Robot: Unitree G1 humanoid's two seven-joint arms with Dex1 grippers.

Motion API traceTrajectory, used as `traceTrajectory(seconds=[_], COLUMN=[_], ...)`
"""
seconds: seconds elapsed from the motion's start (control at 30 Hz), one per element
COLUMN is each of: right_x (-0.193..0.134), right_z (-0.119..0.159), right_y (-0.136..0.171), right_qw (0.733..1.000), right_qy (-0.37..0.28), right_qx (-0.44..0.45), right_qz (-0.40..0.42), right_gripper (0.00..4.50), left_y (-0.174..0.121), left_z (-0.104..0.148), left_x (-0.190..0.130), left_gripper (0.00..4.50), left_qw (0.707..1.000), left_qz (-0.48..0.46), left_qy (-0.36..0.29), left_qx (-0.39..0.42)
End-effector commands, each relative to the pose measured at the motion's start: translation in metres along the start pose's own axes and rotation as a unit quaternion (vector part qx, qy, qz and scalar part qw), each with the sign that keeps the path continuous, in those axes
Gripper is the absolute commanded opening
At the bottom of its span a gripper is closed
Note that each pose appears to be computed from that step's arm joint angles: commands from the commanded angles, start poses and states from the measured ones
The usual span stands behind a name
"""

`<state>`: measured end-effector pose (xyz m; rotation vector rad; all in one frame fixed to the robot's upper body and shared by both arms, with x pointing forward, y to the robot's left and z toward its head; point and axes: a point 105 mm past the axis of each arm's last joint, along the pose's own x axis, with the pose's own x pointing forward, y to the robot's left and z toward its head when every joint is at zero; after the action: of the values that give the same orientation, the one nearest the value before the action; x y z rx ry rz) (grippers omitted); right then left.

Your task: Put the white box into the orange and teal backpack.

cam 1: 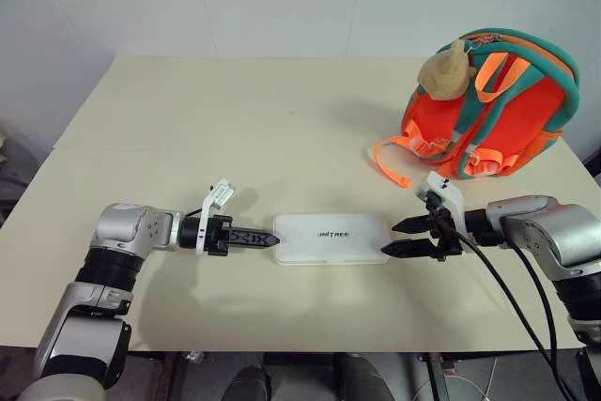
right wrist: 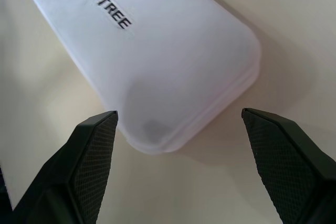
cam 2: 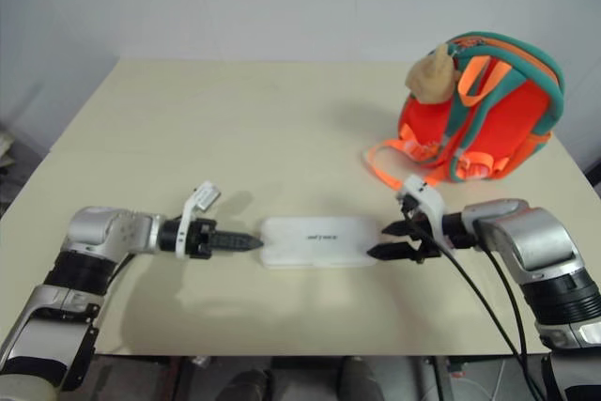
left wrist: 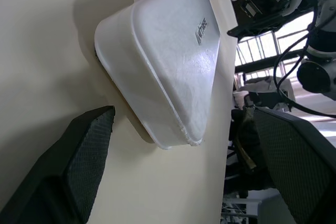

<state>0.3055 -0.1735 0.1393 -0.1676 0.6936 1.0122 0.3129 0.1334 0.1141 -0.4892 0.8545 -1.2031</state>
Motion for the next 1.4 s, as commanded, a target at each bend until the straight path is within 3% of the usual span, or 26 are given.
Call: traceTrajectory(seconds=[0.03, 0.4, 0.73, 0.97, 1.07, 1.33, 1.4], right_x=[-0.002, 0.006, 0.012, 0.013, 0.014, 0.011, 0.010], right_z=[0.011, 0.017, 0.017, 0.017, 0.016, 0.014, 0.013], right_y=[0.008, 0.017, 0.022, 0.023, 0.024, 0.023, 0.023], right_qw=[1.000, 0.999, 0.999, 0.999, 0.999, 0.999, 0.999], right_qy=[-0.012, -0.020, -0.029, -0.033, -0.033, -0.033, -0.033], right_qx=[-0.020, -0.027, -0.026, -0.022, -0.020, -0.015, -0.013], right_qz=[0.008, 0.023, 0.026, 0.024, 0.023, 0.016, 0.014], right_gripper=[4.50, 4.50, 4.50, 4.50, 4.50, 4.50, 4.50], left_y=[0.013, 0.010, -0.019, -0.019, -0.015, -0.011, -0.013], left_z=[-0.022, -0.017, -0.018, -0.016, -0.012, 0.007, 0.009], left_x=[0.010, 0.037, 0.049, 0.049, 0.049, 0.042, 0.041], left_gripper=[4.48, 4.48, 4.48, 4.48, 3.91, 1.54, 1.26], left_qw=[0.998, 0.996, 0.996, 0.996, 0.996, 0.995, 0.995], left_qz=[0.020, 0.057, -0.012, -0.019, -0.013, -0.011, -0.018], left_qy=[0.042, 0.062, 0.068, 0.056, 0.040, -0.024, -0.033], left_qx=[-0.038, -0.037, -0.058, -0.074, -0.078, -0.092, -0.093])
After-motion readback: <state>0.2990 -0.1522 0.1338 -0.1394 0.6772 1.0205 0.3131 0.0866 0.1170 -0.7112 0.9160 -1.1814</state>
